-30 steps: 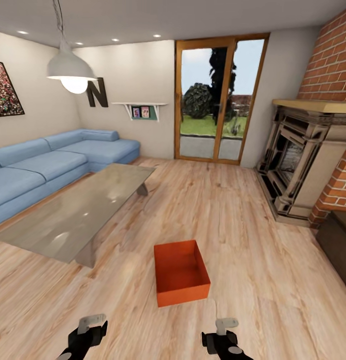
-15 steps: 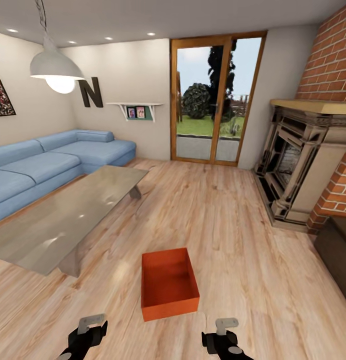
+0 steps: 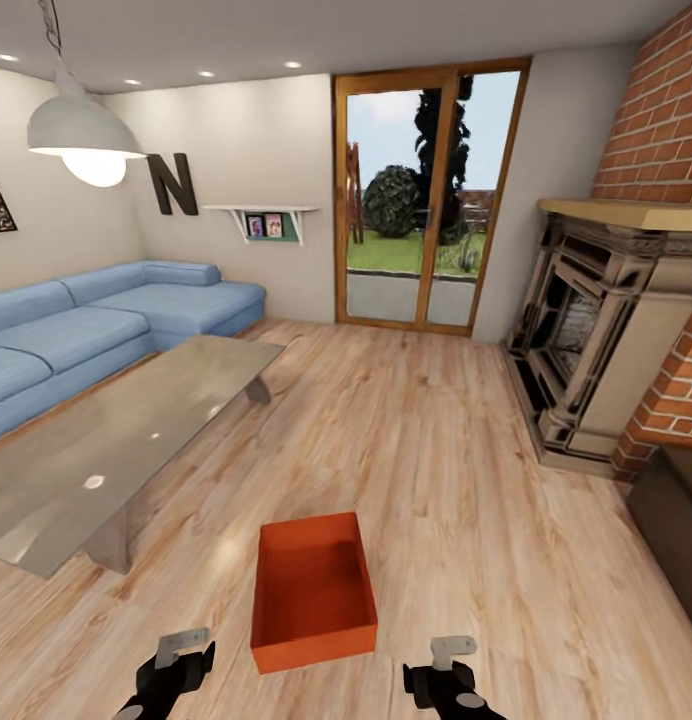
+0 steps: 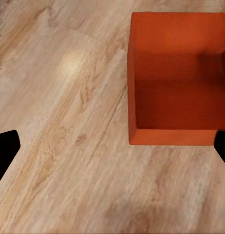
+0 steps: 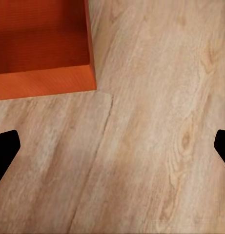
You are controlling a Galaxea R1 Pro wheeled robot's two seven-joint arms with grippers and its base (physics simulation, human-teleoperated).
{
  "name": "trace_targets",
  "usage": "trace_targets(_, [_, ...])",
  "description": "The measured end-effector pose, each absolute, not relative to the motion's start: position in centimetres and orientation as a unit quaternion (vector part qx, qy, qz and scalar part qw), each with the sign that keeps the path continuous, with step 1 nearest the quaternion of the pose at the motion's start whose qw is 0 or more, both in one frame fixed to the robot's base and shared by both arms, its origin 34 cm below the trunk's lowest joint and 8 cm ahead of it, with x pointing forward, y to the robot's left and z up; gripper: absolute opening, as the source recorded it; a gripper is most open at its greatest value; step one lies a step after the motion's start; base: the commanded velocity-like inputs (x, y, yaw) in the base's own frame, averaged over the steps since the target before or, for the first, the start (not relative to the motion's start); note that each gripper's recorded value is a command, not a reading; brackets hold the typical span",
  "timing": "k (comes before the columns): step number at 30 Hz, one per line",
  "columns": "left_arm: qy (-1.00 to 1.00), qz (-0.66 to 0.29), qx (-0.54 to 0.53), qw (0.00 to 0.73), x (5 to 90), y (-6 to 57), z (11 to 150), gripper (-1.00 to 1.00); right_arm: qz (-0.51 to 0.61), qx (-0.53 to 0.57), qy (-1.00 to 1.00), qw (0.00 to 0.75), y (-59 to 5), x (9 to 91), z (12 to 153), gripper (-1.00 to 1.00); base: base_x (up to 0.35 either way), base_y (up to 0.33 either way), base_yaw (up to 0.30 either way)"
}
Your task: Move the two storage containers from the living room to the garage. In the garage, place one container on the floor and stack the other container on top of it (either order is fine).
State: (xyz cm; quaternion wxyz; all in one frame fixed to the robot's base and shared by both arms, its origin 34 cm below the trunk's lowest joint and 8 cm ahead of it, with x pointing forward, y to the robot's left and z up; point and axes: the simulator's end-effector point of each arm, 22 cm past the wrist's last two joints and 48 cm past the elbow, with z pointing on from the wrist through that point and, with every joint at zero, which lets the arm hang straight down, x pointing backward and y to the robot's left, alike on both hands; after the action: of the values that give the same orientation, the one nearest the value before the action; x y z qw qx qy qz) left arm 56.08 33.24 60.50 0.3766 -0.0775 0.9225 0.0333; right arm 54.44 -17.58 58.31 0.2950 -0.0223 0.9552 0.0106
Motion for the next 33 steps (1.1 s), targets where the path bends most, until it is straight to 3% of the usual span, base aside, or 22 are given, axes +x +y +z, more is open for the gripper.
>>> trace_targets(33, [0.914, 0.035, -0.076, 0.396, 56.67, 33.34, 61.12, 1.0, 0.011, -0.022, 0.955, 0.295, -17.54, 54.45, 58.29, 1.0, 0.008, -0.007, 0.274])
